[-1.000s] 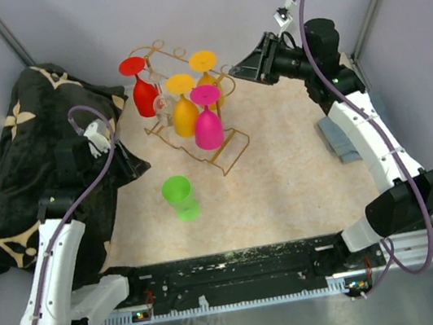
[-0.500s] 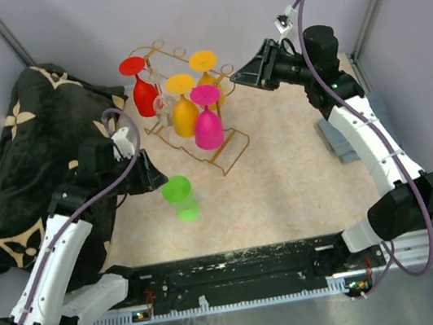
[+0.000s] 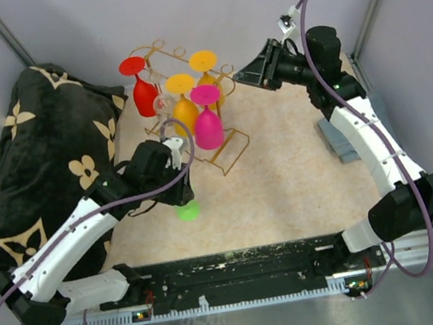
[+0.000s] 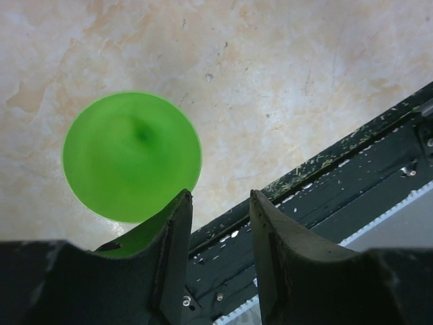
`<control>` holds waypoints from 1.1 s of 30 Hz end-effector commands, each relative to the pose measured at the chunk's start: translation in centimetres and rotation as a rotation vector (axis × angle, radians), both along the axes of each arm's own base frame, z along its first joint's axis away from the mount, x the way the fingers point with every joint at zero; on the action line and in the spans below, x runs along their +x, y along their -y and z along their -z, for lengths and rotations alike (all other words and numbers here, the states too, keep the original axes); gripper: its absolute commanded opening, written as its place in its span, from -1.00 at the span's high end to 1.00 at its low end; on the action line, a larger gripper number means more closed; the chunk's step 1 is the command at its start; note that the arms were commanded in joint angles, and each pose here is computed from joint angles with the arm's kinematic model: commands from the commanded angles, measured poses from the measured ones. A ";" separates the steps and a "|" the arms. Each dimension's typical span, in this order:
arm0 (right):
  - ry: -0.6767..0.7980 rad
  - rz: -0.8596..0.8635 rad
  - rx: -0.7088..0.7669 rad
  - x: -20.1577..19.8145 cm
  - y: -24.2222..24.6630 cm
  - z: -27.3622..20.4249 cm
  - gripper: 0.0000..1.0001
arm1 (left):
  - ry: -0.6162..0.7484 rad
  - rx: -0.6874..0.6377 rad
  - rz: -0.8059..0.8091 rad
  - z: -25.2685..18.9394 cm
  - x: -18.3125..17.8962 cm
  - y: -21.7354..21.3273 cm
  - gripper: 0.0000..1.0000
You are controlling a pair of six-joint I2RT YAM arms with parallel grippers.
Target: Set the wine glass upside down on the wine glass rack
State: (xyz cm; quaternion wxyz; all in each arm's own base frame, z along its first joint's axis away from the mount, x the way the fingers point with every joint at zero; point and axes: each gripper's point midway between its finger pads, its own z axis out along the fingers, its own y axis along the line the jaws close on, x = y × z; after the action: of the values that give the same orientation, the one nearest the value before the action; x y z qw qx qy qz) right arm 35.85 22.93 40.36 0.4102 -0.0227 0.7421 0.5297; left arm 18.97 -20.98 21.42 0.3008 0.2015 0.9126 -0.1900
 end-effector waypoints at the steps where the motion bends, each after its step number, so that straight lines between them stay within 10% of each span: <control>1: 0.099 0.014 0.017 -1.2 0.9 -2.9 0.41 | 0.039 0.110 -0.064 0.5 0.9 -1.1 0.07; 33: 0.086 0.022 0.019 -0.7 1.4 -2.5 0.41 | 0.000 0.153 0.005 4.5 1.5 0.7 0.05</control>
State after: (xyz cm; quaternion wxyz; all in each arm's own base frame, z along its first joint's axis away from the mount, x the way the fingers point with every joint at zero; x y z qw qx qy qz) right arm 36.07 21.83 40.62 0.4202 -0.0136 0.7407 0.5241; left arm 21.08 -21.06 18.22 0.3029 0.2049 0.9235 -0.1158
